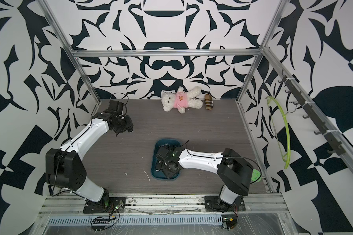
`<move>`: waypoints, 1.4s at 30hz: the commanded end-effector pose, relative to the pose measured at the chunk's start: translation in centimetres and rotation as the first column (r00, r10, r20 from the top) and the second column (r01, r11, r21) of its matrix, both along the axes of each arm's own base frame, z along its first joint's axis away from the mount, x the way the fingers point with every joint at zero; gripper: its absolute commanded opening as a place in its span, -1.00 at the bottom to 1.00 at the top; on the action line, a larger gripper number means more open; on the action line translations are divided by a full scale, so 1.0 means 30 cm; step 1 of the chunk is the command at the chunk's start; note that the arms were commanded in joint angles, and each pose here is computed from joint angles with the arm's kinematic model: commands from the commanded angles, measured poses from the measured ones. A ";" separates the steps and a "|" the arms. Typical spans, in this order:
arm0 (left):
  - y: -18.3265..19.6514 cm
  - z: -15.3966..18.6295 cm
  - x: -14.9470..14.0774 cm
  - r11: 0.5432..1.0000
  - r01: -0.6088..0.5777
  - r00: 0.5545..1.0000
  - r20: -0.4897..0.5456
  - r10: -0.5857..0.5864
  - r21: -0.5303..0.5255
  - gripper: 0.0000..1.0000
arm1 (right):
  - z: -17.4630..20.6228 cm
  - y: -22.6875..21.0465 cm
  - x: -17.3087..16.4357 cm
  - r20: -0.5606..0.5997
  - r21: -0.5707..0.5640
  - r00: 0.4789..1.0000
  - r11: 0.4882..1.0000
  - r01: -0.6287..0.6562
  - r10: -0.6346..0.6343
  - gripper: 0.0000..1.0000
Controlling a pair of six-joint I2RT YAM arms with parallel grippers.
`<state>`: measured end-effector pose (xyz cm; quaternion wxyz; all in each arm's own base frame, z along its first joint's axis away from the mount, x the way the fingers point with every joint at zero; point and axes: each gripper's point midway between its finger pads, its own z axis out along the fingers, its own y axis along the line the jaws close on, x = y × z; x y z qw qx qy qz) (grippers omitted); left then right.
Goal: Place the car key into the storage box
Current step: Adjust the car key in the storage box.
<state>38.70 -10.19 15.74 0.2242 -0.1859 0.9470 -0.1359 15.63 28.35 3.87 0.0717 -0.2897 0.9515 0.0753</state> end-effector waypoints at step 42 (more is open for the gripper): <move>-0.147 0.047 -0.178 0.993 0.115 0.993 -0.012 -0.115 -0.026 -0.31 | 0.159 -0.007 0.061 0.146 0.076 0.987 0.995 0.058 -0.069 -1.00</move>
